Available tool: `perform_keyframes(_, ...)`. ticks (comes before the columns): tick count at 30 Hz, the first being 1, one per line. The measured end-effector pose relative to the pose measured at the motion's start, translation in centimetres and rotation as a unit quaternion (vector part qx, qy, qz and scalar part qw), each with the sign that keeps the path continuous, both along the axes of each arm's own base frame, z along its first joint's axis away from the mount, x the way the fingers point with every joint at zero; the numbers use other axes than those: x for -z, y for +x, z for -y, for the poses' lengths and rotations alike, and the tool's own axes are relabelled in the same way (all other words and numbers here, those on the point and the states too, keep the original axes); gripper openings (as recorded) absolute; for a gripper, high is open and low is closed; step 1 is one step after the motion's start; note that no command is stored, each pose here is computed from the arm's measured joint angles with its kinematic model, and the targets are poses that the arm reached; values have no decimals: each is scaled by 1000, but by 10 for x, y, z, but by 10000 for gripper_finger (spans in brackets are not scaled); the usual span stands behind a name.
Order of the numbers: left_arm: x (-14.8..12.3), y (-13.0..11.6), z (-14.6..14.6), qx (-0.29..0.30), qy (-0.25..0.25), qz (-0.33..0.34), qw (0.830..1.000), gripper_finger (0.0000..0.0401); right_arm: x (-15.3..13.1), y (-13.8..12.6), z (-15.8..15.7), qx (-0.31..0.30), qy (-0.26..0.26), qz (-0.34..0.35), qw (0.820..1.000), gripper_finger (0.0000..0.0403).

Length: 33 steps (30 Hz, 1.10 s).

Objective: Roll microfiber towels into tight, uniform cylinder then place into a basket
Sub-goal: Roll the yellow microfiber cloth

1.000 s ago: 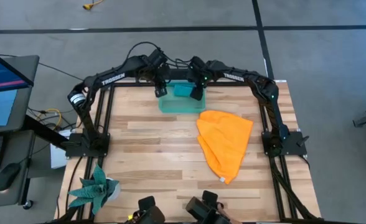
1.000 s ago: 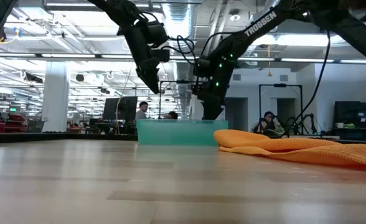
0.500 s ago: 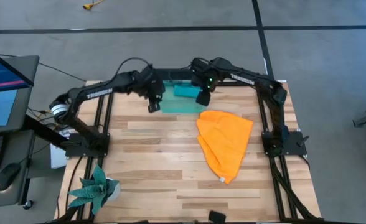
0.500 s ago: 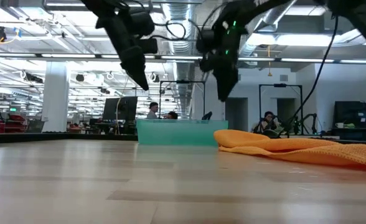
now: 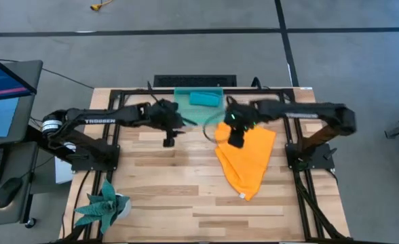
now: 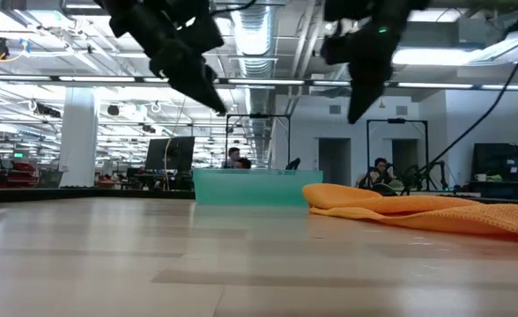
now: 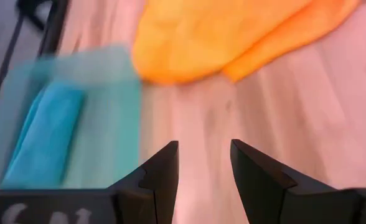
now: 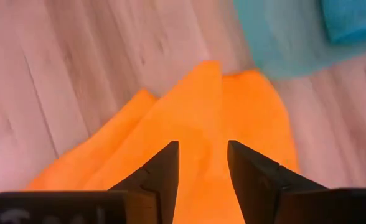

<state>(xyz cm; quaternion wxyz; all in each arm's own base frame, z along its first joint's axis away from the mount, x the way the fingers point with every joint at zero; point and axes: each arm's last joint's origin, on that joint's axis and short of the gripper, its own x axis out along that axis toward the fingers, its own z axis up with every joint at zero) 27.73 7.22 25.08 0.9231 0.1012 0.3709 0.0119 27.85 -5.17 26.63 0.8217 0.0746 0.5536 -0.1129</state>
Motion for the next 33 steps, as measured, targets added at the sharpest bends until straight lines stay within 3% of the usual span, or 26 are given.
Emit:
perform_keyframes(7, 13, 19, 46, 98, 27, 61, 993, 137, 21, -37, -72, 44, -81, 81, 992, 149)
perform_keyframes(13, 19, 30, 74, 122, 2, 90, 988, 137, 37, -46, -111, 52, -123, 159, 978, 145)
perform_keyframes(17, 25, 40, 87, 129, -16, 111, 985, 137, 43, -35, -124, 40, -108, 183, 976, 146)
perform_keyframes(25, 49, 51, 110, 124, -64, 86, 987, 137, 61, -14, -141, 7, -48, 201, 978, 141)
perform_keyframes(29, 52, 49, 119, 120, -49, 75, 989, 137, 62, -7, -148, -34, -50, 189, 980, 138)
perform_keyframes(33, 47, 47, 123, 96, -19, 84, 992, 137, 42, 6, -153, -75, -69, 215, 971, 134)
